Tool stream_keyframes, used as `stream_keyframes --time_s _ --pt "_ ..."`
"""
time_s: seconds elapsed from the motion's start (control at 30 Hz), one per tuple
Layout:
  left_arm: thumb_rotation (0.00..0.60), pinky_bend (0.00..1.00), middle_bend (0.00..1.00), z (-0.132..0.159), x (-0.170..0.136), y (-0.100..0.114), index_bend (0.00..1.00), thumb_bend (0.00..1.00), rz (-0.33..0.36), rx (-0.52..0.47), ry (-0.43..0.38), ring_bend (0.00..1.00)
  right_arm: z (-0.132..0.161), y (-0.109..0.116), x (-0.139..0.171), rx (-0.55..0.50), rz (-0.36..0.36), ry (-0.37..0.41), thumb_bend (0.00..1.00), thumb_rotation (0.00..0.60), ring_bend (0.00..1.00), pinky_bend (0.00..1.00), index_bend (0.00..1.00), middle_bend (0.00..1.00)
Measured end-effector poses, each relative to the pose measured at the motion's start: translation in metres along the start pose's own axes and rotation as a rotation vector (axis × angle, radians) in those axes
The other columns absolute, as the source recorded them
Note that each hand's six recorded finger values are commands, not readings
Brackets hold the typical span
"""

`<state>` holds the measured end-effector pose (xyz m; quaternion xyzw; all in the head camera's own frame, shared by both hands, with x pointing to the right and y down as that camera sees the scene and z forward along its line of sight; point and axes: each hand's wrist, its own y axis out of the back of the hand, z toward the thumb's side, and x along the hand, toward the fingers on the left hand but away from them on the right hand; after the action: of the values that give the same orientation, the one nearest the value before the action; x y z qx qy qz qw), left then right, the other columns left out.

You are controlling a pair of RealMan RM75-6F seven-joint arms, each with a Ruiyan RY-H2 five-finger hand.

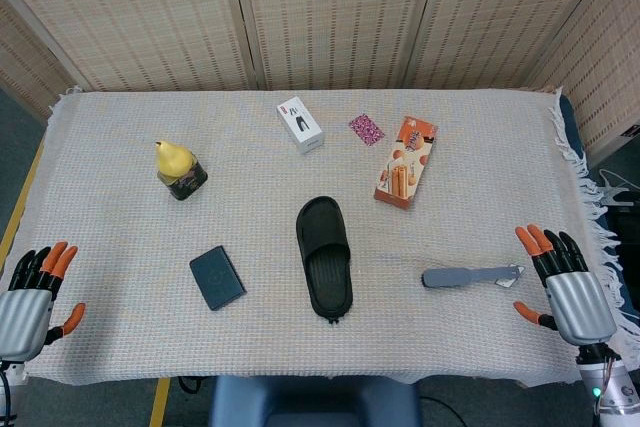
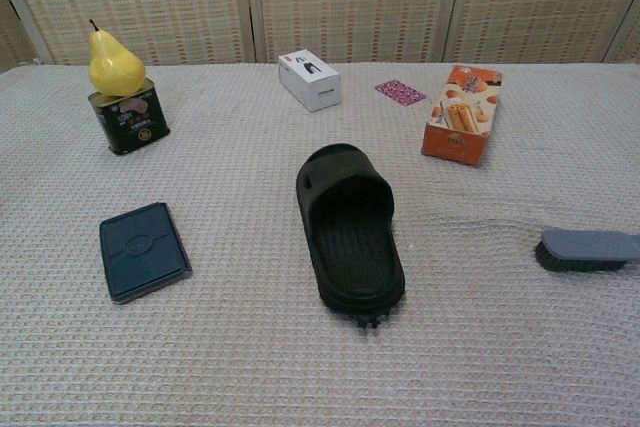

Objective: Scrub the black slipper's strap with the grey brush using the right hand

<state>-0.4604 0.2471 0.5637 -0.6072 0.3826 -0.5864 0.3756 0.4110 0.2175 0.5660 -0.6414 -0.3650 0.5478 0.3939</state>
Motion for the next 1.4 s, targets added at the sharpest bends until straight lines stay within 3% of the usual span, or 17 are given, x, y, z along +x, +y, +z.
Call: stream_keyframes --time_s 0.27,0.4,0.7,0.87,1.4 --pt "0.6 0.01 0.0 0.001 0.0 0.002 0.0 0.34 0.008 -0.013 -0.006 0.0 -0.002 -0.013 -0.005 0.02 0.062 -0.025 0.06 0.6 0.0 0.01 0.01 0.03" --pt "0.6 0.01 0.0 0.0 0.003 0.004 0.0 0.34 0.019 -0.014 -0.006 0.0 0.002 -0.025 -0.019 0.038 0.103 -0.01 0.08 0.6 0.01 0.11 0.13 0.14" --pt "0.6 0.01 0.0 -0.001 0.005 -0.001 0.0 0.34 -0.001 -0.01 -0.007 0.0 0.017 -0.064 -0.047 0.079 0.222 0.048 0.1 0.6 0.09 0.28 0.25 0.2" --pt "0.6 0.01 0.0 -0.003 0.005 -0.004 0.0 0.34 -0.014 -0.007 0.002 0.0 0.016 -0.086 -0.053 0.075 0.284 0.051 0.11 0.6 0.13 0.31 0.3 0.23" --pt "0.6 0.01 0.0 -0.007 0.006 -0.005 0.0 0.34 -0.025 -0.006 0.016 0.0 0.036 -0.11 -0.077 0.079 0.311 0.11 0.14 0.6 0.2 0.35 0.37 0.28"
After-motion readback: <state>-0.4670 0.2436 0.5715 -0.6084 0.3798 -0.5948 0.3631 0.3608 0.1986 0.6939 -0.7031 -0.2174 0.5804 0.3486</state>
